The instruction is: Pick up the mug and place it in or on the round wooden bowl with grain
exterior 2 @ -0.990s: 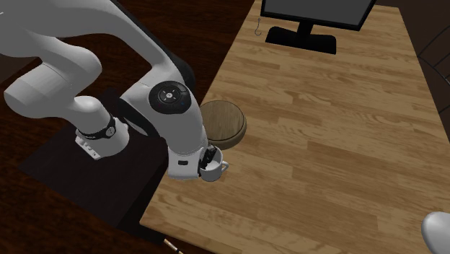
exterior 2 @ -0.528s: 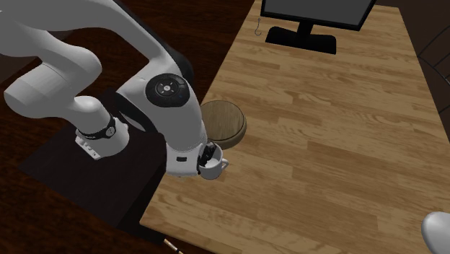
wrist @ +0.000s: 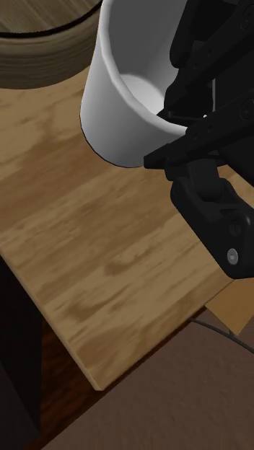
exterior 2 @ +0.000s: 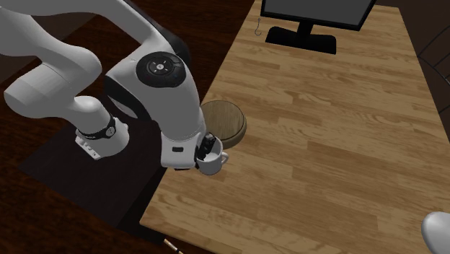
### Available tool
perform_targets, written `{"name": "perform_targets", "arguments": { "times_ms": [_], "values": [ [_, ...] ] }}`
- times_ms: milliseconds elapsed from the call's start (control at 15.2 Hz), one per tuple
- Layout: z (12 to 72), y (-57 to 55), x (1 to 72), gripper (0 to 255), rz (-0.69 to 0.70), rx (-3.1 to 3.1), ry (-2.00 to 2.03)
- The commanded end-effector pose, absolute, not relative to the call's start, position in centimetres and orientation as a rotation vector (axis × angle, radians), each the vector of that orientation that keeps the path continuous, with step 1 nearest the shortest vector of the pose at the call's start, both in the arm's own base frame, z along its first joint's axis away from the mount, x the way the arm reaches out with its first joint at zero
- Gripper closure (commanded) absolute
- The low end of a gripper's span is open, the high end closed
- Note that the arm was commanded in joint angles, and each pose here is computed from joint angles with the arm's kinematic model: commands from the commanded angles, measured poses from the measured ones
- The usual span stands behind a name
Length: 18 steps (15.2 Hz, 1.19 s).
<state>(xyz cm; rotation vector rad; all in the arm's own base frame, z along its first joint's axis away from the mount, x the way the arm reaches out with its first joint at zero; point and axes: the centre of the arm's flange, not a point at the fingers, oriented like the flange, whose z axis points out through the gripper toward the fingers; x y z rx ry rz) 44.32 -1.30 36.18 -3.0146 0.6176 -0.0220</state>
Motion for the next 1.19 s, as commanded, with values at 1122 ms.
{"name": "perform_targets", "arguments": {
  "times_ms": [1122],
  "values": [
    [46.2, -1.3, 44.3, 255, -0.022, -3.015, 0.618]
  ]
}}
